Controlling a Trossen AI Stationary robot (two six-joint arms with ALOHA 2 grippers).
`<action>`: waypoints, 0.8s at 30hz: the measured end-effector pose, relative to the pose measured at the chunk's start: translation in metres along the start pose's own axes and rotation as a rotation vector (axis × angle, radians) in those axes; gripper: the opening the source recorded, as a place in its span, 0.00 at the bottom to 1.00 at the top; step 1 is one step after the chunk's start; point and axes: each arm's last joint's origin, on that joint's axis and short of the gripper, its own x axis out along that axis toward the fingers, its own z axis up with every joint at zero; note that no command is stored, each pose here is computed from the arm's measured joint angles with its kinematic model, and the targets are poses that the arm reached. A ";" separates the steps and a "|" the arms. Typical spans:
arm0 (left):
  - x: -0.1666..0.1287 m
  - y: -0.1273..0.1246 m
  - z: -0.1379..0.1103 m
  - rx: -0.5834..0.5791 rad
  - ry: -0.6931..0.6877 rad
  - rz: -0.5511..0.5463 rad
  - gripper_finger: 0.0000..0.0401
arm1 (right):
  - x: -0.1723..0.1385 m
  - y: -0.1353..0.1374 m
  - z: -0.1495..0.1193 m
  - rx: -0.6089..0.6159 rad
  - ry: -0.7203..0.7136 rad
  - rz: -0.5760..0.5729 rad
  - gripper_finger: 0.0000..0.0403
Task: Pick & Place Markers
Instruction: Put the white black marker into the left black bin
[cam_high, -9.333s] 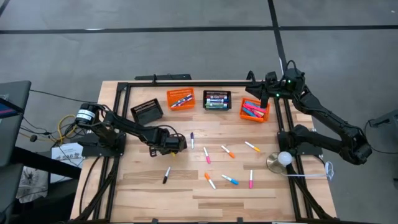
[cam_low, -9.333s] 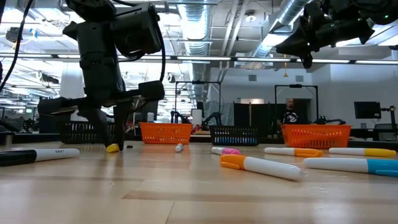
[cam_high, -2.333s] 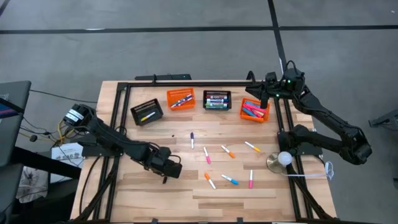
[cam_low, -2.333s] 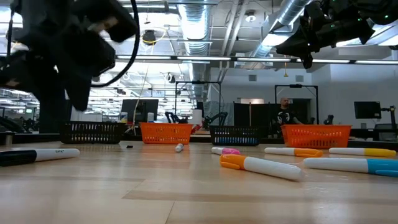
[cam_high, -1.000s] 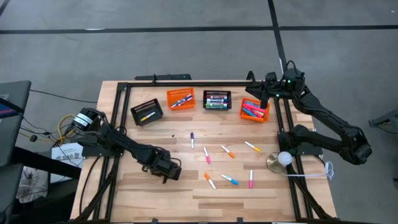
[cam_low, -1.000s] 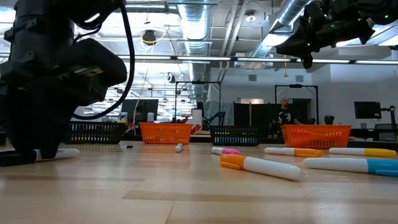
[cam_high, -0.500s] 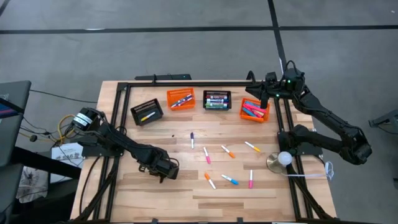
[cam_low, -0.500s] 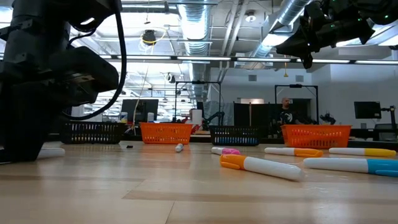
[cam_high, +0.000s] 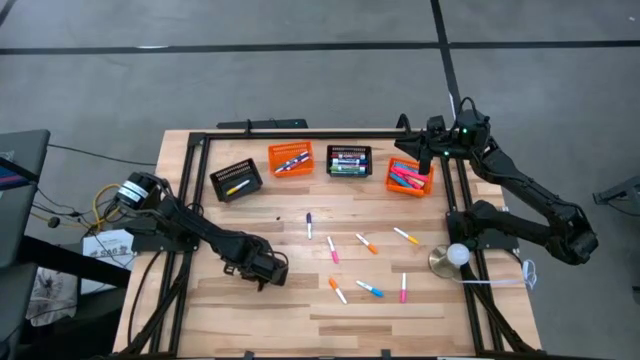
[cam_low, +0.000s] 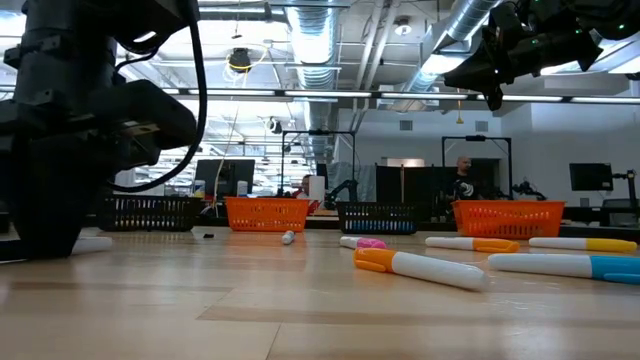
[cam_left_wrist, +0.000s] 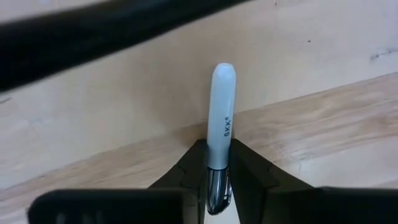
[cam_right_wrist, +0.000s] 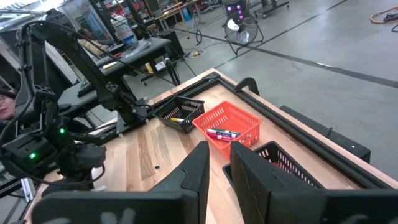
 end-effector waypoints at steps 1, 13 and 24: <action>-0.001 0.000 0.000 0.000 -0.006 -0.004 0.13 | 0.000 0.000 0.000 0.000 0.000 0.000 0.14; -0.030 -0.002 0.019 -0.023 -0.252 -0.153 0.13 | 0.000 0.000 0.000 0.000 0.000 0.000 0.14; -0.051 -0.013 0.031 0.312 -0.335 -0.269 0.13 | 0.000 0.000 0.000 0.000 0.000 0.000 0.14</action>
